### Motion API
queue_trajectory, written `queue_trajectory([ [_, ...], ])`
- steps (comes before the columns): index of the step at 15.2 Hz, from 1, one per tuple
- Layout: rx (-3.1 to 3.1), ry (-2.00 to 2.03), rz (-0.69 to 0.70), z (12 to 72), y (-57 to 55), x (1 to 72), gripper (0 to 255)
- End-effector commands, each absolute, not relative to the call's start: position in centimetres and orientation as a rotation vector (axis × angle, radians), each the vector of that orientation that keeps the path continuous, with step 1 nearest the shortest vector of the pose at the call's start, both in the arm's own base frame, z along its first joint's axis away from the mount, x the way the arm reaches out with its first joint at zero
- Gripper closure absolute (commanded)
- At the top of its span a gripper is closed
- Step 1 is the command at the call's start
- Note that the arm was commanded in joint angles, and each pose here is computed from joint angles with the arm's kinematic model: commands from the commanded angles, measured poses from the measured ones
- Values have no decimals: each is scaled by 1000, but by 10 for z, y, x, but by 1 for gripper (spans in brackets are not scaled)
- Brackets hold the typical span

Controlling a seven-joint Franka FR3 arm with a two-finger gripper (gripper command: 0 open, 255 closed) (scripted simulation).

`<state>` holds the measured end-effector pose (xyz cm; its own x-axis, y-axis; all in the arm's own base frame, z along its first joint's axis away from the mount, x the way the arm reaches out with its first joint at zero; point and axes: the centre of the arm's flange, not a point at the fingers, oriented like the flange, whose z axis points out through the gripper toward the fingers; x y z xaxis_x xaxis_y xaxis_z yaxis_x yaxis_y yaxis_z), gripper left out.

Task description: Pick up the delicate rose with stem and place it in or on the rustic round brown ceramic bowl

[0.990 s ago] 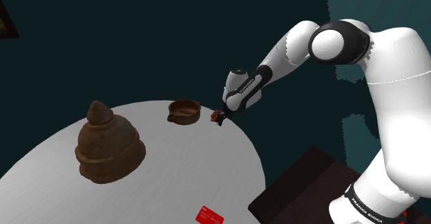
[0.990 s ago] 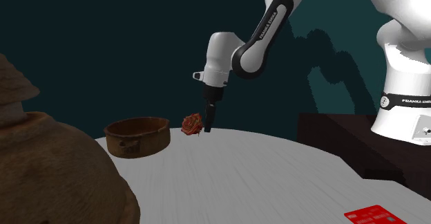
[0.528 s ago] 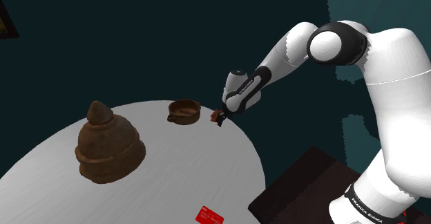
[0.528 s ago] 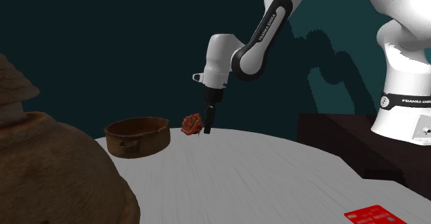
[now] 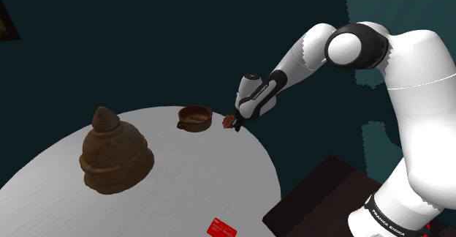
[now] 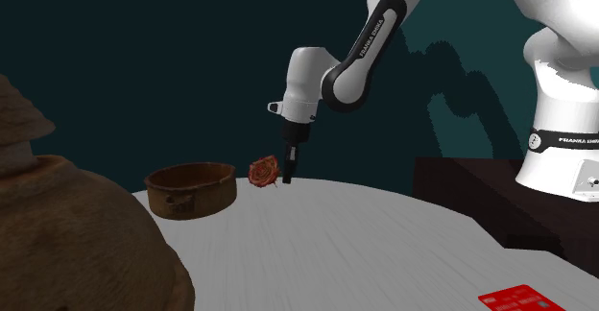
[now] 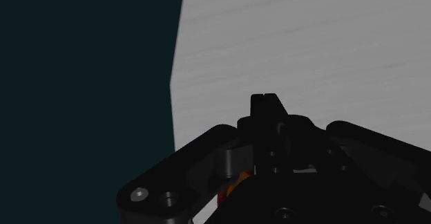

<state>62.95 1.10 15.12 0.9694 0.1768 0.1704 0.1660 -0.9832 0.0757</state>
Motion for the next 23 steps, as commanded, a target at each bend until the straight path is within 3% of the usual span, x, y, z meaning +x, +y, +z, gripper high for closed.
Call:
queue_trajectory([
  [1, 3057, 266, 273, 151, 11, 629, 255],
  [3, 3057, 266, 273, 151, 11, 629, 255],
  [4, 3057, 266, 273, 151, 11, 629, 0],
  [9, 3011, 486, 633, 197, 7, 613, 0],
  [23, 3011, 486, 633, 160, 8, 629, 0],
])
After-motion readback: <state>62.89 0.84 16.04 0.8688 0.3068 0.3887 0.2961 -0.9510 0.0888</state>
